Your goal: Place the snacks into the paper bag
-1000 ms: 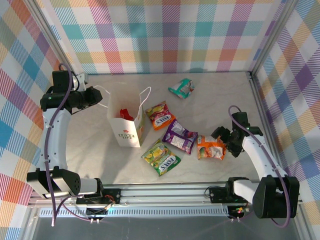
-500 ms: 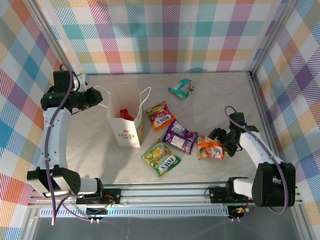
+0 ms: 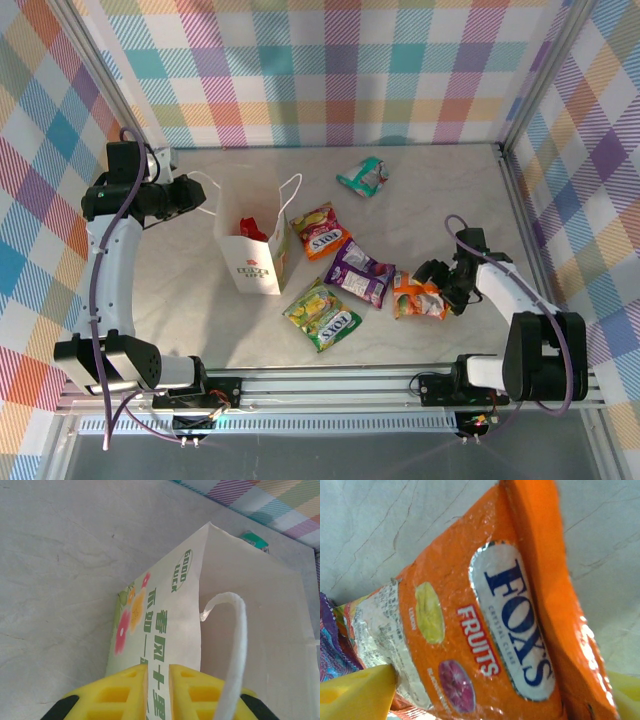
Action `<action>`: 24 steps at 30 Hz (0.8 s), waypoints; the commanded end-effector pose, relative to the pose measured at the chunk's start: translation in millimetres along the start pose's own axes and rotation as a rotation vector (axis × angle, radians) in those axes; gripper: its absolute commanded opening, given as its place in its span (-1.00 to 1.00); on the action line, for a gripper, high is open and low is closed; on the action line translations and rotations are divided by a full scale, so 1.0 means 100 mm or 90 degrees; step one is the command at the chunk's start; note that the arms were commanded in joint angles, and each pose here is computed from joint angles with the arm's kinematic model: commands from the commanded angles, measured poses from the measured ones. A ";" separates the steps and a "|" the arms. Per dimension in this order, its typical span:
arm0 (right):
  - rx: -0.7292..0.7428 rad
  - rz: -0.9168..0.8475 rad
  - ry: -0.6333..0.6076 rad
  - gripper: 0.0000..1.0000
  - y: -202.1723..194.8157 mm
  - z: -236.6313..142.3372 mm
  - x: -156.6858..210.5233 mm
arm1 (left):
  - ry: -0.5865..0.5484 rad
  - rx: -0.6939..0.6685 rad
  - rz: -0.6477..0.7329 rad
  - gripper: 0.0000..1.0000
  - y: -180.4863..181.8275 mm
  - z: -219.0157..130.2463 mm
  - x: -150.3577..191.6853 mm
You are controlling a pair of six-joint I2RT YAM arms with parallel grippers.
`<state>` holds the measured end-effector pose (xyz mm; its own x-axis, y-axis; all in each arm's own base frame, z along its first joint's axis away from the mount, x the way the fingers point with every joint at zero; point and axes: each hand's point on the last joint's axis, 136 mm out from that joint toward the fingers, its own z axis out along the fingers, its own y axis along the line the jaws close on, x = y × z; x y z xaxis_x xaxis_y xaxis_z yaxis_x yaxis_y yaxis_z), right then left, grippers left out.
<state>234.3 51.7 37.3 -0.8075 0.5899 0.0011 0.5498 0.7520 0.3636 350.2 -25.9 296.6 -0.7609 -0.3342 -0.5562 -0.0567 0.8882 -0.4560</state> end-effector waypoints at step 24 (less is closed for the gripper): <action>0.065 -0.019 -0.032 0.12 -0.12 -0.14 -0.06 | 0.003 -0.003 0.000 -0.63 -0.03 -0.04 0.01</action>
<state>233.9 45.9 37.4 -0.8159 0.5776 -0.0254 0.5395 0.7764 0.3258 349.9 -25.7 296.2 -0.7618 -0.3344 -0.5548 -0.0583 0.8884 -0.4554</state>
